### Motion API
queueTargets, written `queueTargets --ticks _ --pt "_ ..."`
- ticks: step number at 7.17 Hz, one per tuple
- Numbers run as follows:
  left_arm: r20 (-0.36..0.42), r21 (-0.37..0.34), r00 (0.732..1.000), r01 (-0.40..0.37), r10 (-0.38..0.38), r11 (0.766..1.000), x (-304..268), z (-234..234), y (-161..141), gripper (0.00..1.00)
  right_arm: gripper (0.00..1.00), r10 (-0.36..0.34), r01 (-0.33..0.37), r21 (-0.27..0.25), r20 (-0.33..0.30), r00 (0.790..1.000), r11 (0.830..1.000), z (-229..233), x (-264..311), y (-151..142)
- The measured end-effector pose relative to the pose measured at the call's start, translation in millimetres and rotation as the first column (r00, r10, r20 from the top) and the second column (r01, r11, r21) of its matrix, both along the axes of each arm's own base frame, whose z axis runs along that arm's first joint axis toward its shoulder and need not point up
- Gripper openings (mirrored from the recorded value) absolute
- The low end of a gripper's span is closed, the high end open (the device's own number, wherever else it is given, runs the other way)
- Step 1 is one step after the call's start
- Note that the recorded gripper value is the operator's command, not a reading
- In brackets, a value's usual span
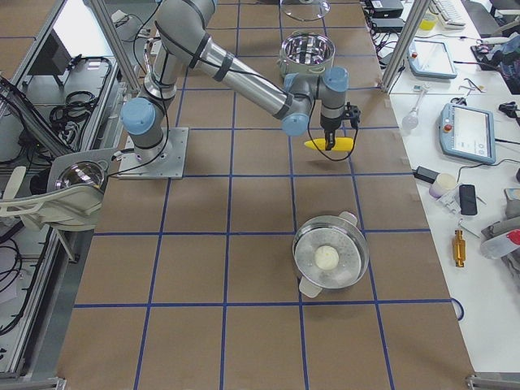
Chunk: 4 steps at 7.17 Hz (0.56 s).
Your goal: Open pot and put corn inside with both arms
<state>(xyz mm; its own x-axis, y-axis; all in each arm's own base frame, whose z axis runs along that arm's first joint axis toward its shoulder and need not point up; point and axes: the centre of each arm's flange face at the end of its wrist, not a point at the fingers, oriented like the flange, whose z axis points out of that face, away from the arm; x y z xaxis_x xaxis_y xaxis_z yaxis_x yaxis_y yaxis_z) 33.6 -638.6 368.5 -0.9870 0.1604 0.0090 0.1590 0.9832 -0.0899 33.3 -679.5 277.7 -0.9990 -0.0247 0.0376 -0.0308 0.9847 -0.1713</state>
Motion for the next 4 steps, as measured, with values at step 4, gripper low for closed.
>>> queueTargets --ticks 4 --pt "-0.007 -0.038 0.999 -0.051 0.051 0.998 69.3 -114.0 47.0 0.05 0.00 0.123 -0.115 -0.109 0.075 0.990 0.987 99.7 246.1 -3.0"
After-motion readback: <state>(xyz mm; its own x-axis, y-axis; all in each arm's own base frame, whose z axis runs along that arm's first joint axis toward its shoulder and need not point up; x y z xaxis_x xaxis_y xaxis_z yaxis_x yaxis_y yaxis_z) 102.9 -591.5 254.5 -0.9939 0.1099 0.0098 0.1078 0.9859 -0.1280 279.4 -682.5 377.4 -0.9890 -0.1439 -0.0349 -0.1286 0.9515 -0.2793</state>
